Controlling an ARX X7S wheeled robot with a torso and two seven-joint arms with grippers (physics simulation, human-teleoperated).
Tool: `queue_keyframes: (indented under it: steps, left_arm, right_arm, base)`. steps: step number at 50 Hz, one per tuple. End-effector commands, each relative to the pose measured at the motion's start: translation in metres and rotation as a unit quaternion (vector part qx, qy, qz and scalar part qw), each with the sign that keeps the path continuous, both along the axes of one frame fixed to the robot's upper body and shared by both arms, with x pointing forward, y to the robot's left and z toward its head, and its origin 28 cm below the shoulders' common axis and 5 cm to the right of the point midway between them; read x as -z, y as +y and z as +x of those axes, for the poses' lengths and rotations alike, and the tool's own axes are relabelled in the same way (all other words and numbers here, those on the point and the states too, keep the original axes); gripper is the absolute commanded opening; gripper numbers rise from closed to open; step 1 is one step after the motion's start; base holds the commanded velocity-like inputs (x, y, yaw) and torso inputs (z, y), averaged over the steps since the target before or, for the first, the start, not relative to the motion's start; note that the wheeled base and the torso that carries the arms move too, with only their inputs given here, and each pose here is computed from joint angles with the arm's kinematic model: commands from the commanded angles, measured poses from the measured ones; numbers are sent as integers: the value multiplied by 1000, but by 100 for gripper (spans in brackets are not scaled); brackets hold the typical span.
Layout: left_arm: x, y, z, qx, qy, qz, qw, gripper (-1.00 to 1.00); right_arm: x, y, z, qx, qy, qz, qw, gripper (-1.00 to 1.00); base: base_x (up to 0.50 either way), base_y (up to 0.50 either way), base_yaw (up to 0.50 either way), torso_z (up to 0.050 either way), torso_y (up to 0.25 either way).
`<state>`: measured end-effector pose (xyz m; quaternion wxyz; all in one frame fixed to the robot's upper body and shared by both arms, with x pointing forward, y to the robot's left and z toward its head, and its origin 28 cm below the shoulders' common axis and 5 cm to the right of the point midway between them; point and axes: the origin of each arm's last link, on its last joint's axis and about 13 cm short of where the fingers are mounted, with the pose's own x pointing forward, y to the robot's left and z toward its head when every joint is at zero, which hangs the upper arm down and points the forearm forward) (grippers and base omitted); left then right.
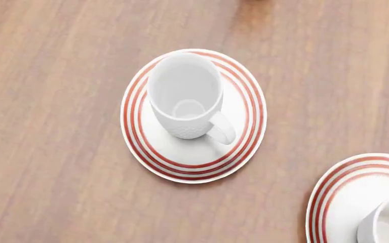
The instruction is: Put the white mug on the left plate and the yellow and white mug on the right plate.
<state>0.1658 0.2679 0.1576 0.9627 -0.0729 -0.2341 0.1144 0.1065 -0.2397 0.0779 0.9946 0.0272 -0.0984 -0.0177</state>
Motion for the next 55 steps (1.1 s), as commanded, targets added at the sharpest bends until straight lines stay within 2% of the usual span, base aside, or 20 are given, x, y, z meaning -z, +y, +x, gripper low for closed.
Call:
queue_keyframes:
  steps: [1, 13, 23, 30, 32, 33, 37, 38, 40, 42, 50, 55]
  left_arm:
    - [0, 0, 0, -1, 0, 1, 1000, 100]
    - [-2, -2, 0, 4, -1, 2, 1000, 100]
    - [-4, -4, -2, 9, -5, 5, 1000, 100]
    - [-14, -4, 7, 8, -7, 26, 1000, 100]
    - [-23, -3, 11, 8, -13, 36, 999, 100]
    - [-26, -3, 14, 7, -16, 40, 999, 100]
    - [-36, -1, 44, 4, -6, 59, 998, 100]
    - [-36, -1, 44, 4, -6, 59, 998, 100]
    - [-40, -1, 61, 8, 2, 62, 998, 100]
    - [-44, -2, 67, 14, 4, 71, 997, 100]
    - [-81, -9, 101, 32, 2, 106, 994, 100]
    - [-99, -11, 120, 43, 9, 101, 994, 100]
  right_arm:
    - [-16, 2, -10, -37, -67, -6, 997, 100]
    - [-51, 3, -3, -32, -123, -6, 992, 100]
    - [-89, 3, 29, -25, -152, -2, 988, 100]
    - [-111, 3, 56, -22, -159, -2, 987, 100]
    - [-116, 3, 64, -15, -160, -13, 987, 100]
    - [-119, 3, 67, -16, -163, -4, 987, 100]
    - [-133, 4, 90, -19, -167, 8, 986, 100]
    - [-135, 5, 95, -19, -167, 9, 986, 100]
    - [-139, 7, 106, -21, -163, 9, 986, 100]
    - [-140, 9, 113, -21, -161, 7, 987, 100]
    - [-154, 18, 153, -21, -155, 10, 988, 100]
    - [-167, 23, 169, -22, -155, 7, 988, 100]
  base:
    - [0, 0, 0, 0, 0]
    - [0, 0, 0, 0, 0]
    - [0, 0, 0, 0, 0]
    - [0, 0, 0, 0, 0]
    - [0, 0, 0, 0, 0]
    - [0, 0, 0, 0, 0]
    - [0, 0, 0, 0, 0]
    - [0, 0, 0, 0, 0]
    - [0, 0, 0, 0, 0]
    - [0, 0, 0, 0, 0]
    - [0, 0, 0, 0, 0]
    - [0, 0, 0, 0, 0]
